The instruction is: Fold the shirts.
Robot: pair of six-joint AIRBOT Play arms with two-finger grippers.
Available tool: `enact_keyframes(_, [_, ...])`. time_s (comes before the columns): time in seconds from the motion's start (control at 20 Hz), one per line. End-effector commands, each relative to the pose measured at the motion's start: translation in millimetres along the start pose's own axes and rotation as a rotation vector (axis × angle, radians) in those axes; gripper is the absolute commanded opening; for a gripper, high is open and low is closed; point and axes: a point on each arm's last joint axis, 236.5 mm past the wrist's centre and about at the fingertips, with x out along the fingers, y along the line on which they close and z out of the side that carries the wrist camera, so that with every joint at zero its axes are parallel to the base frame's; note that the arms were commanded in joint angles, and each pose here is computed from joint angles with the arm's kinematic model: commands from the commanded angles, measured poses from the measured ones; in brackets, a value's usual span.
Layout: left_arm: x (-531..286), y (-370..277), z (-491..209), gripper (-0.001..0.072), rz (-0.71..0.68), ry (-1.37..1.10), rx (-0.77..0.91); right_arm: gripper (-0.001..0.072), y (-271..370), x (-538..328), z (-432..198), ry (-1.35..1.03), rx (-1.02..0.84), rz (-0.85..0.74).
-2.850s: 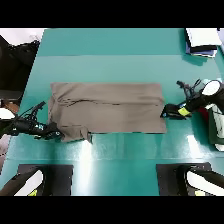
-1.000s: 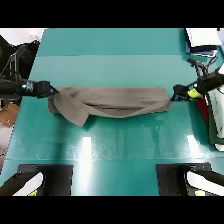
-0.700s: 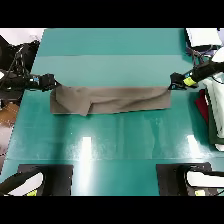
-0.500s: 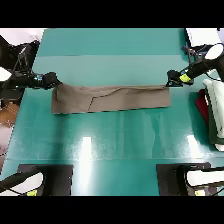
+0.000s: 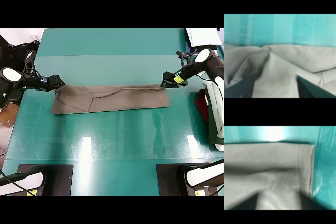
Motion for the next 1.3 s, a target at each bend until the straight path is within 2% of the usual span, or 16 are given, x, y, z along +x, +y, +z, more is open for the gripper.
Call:
enact_keyframes(0.0, [-10.1, 15.3, -2.0, 0.0613, 0.012, 0.043, -0.024, 0.067, -12.3, -7.1, -0.9, 0.019, 0.031, 0.004])
enact_keyframes(0.2, [-30.8, -0.2, -13.7, 0.0612, -0.048, 0.155, -0.005, 0.0665, -37.6, -36.0, -34.1, 0.176, -0.011, 0.015])
enact_keyframes(0.25, [-28.3, -10.3, -22.5, 0.0524, -0.063, 0.186, 0.031, 0.0664, -44.5, -36.0, -39.4, 0.194, -0.011, 0.019])
enact_keyframes(0.3, [-24.7, -21.2, -28.9, 0.0216, -0.074, 0.204, 0.08, 0.0663, -49.9, -33.0, -42.7, 0.201, 0.003, 0.038])
enact_keyframes(0.35, [-20.3, -34.9, -32.7, 0.0042, -0.093, 0.207, 0.144, 0.0663, -49.5, -26.9, -43.7, 0.193, 0.02, 0.086])
enact_keyframes(0.55, [0.2, -103.2, -45.5, 0.0032, -0.16, 0.173, 0.278, 0.0662, -42.4, 3.4, -43.5, 0.126, 0.092, 0.264])
enact_keyframes(0.75, [10.0, -155.6, -64.1, 0.0032, -0.214, 0.159, 0.323, 0.0662, -47.9, 25.3, -39.7, 0.068, 0.094, 0.286])
enact_keyframes(1.0, [21.4, -182.5, -90.7, 0.0032, -0.244, 0.206, 0.339, 0.0648, -36.3, 47.4, -45.6, 0.119, 0.105, 0.344])
enact_keyframes(1.1, [28.0, -187.6, -100.8, 0.0032, -0.248, 0.232, 0.33, 0.0556, -29.1, 56.8, -49.8, 0.142, 0.088, 0.353])
enact_keyframes(1.15, [32.1, -189.7, -107.3, 0.0032, -0.249, 0.248, 0.334, 0.0548, -21.6, 60.4, -50.3, 0.145, 0.07, 0.376])
enact_keyframes(1.25, [41.9, -194.7, -120.0, 0.0032, -0.251, 0.286, 0.323, 0.0304, -3.8, 62.3, -47.1, 0.13, 0.034, 0.442])
